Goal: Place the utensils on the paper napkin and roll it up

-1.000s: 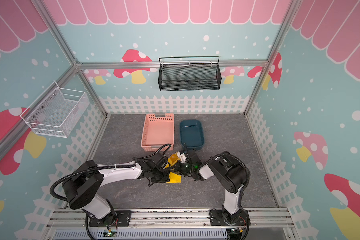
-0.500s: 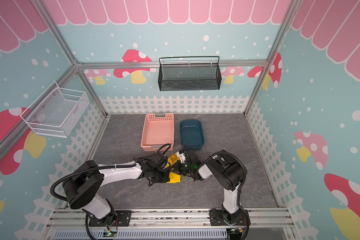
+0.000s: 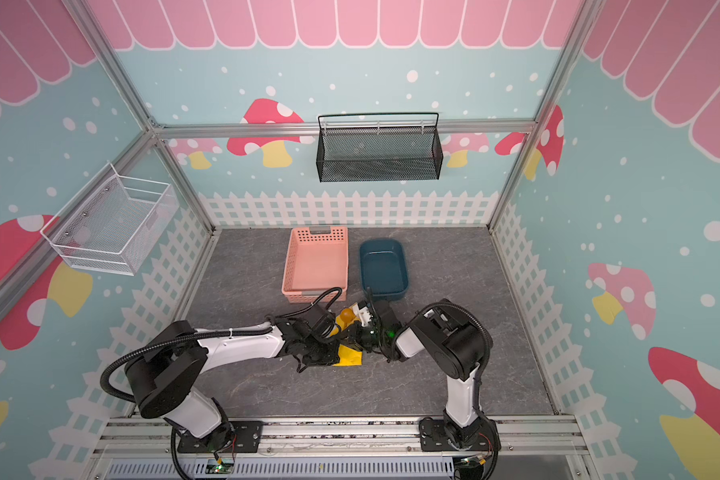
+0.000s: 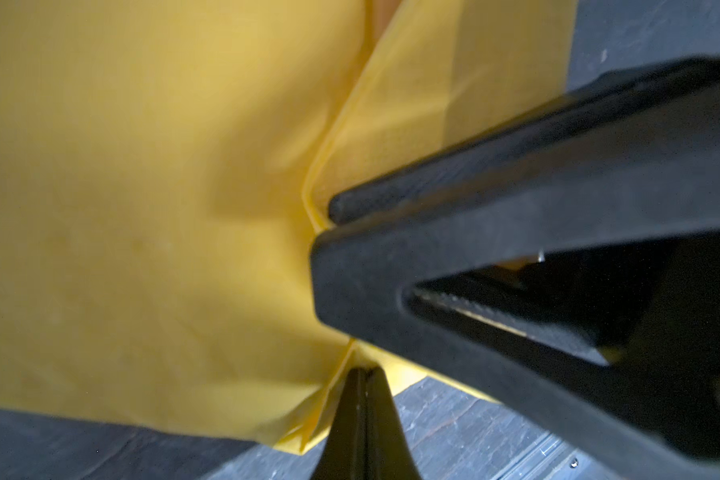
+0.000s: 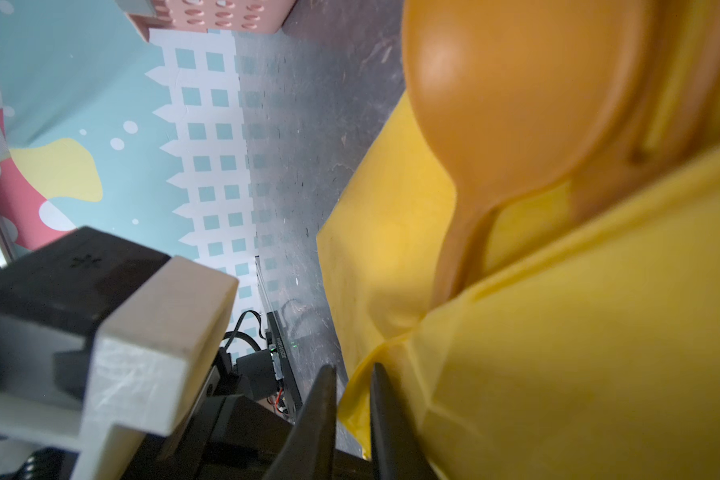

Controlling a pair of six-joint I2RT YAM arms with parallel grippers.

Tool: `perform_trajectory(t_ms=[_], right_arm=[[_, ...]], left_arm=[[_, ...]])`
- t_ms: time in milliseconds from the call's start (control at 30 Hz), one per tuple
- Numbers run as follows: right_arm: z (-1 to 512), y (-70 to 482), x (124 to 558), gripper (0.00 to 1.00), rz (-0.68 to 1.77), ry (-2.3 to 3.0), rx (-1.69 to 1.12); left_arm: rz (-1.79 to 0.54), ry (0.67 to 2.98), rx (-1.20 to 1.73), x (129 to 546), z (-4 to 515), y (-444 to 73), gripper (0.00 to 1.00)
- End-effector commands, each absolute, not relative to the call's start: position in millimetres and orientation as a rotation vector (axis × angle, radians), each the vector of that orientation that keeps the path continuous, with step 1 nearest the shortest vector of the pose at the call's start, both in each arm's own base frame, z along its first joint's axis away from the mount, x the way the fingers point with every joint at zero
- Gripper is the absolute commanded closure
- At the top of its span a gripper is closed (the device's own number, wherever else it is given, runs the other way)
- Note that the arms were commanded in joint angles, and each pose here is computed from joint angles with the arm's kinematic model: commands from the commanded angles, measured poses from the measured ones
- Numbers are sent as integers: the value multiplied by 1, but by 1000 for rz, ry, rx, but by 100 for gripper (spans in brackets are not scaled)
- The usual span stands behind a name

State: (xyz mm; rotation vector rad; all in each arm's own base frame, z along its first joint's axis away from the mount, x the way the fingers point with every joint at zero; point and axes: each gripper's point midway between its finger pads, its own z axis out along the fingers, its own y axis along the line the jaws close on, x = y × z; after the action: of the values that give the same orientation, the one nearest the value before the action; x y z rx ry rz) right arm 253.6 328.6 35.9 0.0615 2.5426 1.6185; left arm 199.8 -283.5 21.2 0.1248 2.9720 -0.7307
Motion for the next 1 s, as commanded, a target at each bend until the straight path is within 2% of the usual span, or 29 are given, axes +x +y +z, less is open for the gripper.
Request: perform_trajectory(t_ms=[0, 200, 400, 567, 767, 867, 967], right_arm=[[31, 330, 250, 75, 1617, 2555, 60], [16, 328, 245, 69, 1597, 2609, 82], [18, 328, 247, 69, 1587, 2609, 72], [17, 329, 246, 77, 1590, 2614, 73], [16, 329, 246, 95, 1591, 2617, 73], [16, 329, 245, 100, 1594, 2621, 72], [15, 329, 244, 100, 1594, 2624, 72]], left_arm=[[-699, 2937, 98, 206, 31, -278, 100], [-630, 2873, 19, 219, 46, -257, 100], [-637, 2834, -86, 232, 53, -234, 100], [-679, 2823, -82, 245, 59, -240, 100], [-752, 2823, -60, 259, 61, -261, 100], [-779, 2837, -56, 263, 56, -269, 100], [-803, 2861, -51, 262, 47, -275, 100]])
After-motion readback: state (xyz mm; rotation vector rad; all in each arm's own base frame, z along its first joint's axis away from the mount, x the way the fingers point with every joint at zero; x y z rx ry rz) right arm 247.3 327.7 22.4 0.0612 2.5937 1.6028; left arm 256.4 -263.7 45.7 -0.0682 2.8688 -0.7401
